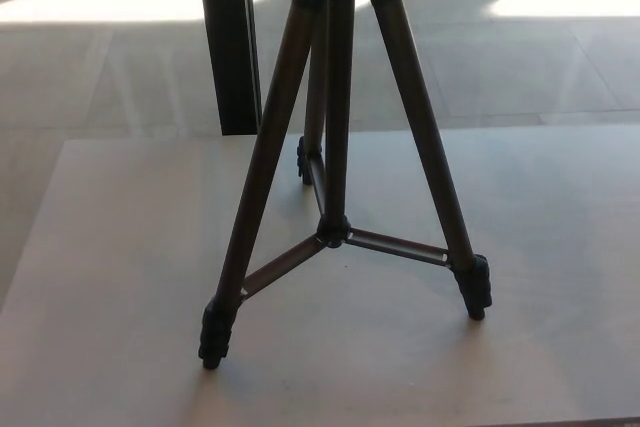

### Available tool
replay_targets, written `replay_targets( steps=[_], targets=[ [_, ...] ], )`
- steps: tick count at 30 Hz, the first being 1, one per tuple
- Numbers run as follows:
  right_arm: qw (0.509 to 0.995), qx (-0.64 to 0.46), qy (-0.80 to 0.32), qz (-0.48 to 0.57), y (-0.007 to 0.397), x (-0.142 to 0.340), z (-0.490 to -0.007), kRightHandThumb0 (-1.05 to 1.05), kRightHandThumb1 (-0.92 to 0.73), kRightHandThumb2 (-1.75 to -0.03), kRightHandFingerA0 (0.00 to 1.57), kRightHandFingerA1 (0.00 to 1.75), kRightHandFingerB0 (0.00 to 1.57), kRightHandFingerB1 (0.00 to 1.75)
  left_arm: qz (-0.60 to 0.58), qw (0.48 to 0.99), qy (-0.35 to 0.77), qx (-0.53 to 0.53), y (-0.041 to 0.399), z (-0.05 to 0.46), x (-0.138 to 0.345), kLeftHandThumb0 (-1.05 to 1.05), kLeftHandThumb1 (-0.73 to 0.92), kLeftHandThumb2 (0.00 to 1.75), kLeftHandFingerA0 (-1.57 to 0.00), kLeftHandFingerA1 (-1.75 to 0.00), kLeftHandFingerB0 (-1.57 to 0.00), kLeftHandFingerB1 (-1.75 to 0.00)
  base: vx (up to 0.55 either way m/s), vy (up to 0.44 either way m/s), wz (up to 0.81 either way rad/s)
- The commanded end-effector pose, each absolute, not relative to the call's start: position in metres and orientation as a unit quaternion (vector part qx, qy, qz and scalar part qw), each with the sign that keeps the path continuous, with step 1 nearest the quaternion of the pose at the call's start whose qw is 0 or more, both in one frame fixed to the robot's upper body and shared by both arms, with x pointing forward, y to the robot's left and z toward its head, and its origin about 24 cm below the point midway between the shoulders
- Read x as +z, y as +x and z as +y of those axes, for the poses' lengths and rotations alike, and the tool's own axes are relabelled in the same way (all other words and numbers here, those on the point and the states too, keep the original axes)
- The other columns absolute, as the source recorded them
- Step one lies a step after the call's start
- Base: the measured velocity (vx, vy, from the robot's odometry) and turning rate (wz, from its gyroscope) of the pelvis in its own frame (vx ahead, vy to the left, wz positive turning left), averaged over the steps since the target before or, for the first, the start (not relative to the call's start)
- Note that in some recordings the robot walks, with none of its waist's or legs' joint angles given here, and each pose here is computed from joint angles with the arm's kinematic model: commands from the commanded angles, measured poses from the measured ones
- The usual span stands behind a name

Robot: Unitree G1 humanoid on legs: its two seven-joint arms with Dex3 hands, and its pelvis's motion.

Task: Use both hands of the robot to pick up the tripod lying in the middle of the desk and make it stand upright on the desk

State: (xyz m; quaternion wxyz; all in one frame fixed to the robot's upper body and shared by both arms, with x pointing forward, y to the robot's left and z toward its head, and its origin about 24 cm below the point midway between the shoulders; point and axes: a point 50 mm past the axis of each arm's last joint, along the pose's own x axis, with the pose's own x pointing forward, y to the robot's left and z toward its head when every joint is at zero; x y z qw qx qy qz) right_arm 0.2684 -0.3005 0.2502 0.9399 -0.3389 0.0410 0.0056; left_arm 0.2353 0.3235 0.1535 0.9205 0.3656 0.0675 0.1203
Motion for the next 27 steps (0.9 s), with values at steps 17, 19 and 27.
replay_targets(
  steps=[17,19,27],
  targets=[
    [0.809,-0.57,-0.028,0.14,0.007,0.035,-0.459,-0.76,-0.61,-0.95,0.03,0.33,0.1,0.37,0.213,0.834,-0.028,0.508,0.048,0.425,0.034,-0.77,0.86,0.61,0.0,-0.71,0.0,-0.25,0.0,0.0,0.0],
    [0.791,-0.59,0.04,0.16,-0.003,0.003,-0.446,-0.64,-0.78,-0.65,0.06,0.28,0.12,0.24,0.27,0.821,-0.038,0.502,0.041,0.411,0.005,-0.83,0.71,0.82,0.0,-0.73,0.0,-0.45,0.0,0.0,0.0],
    [0.753,-0.576,0.166,0.272,-0.02,-0.046,-0.421,-0.81,-0.68,-0.99,0.0,0.17,0.03,0.11,0.446,0.805,-0.015,0.39,0.004,0.384,-0.04,-0.76,0.77,0.64,0.0,-0.82,0.0,-0.58,0.0,0.0,0.0]
  ],
)
